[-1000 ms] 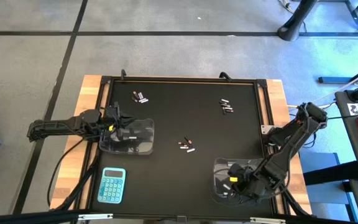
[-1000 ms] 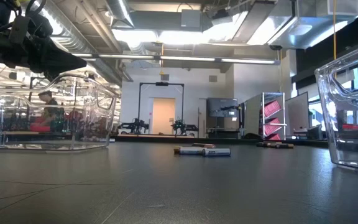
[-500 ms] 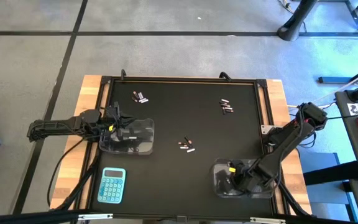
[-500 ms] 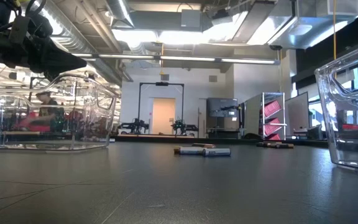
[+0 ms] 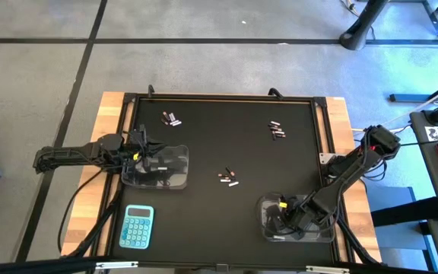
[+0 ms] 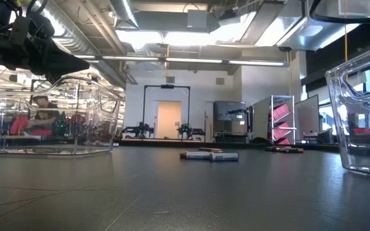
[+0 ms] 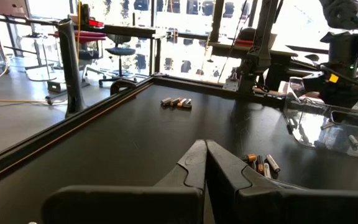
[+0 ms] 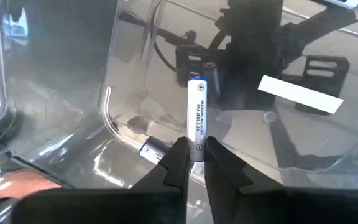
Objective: Sort batteries
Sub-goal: Put the white battery into the right transparent bin, then put the black battery into the left transparent bin
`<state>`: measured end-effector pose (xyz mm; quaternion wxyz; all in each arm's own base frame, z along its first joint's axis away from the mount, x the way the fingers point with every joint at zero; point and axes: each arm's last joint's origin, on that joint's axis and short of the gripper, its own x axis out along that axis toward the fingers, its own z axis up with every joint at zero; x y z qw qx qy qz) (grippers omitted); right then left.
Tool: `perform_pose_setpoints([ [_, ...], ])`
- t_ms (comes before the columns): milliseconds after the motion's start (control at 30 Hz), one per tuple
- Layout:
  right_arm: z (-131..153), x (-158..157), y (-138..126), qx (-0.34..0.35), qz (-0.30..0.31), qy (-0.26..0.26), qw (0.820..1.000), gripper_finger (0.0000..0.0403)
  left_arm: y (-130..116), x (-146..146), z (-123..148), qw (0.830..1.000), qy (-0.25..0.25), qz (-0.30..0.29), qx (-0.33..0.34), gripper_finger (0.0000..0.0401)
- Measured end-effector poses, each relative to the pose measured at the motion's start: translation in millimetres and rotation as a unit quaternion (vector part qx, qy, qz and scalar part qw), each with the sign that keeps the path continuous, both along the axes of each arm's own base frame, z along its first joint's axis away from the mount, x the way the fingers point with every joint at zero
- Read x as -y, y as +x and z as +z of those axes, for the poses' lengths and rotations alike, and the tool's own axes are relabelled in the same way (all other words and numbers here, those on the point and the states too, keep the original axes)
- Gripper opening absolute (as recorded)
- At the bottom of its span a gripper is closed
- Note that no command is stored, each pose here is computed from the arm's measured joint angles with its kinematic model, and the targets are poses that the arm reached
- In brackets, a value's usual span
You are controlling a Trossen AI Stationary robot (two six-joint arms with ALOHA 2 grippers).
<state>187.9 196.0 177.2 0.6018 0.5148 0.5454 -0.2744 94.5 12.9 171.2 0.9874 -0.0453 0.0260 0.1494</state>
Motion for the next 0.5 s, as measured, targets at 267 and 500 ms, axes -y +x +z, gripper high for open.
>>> perform_pose_setpoints([
  [267, 23, 4, -5, -0.01, 0.018, 0.015, 1.0, 0.0141, 0, 0, 0, 1.0, 0.0, 0.0, 0.0, 0.0],
  [500, 99, 18, -11, 0.06, 0.023, -0.054, 0.996, 0.0146, 0, 0, 0, 1.0, 0.0, 0.0, 0.0, 0.0],
])
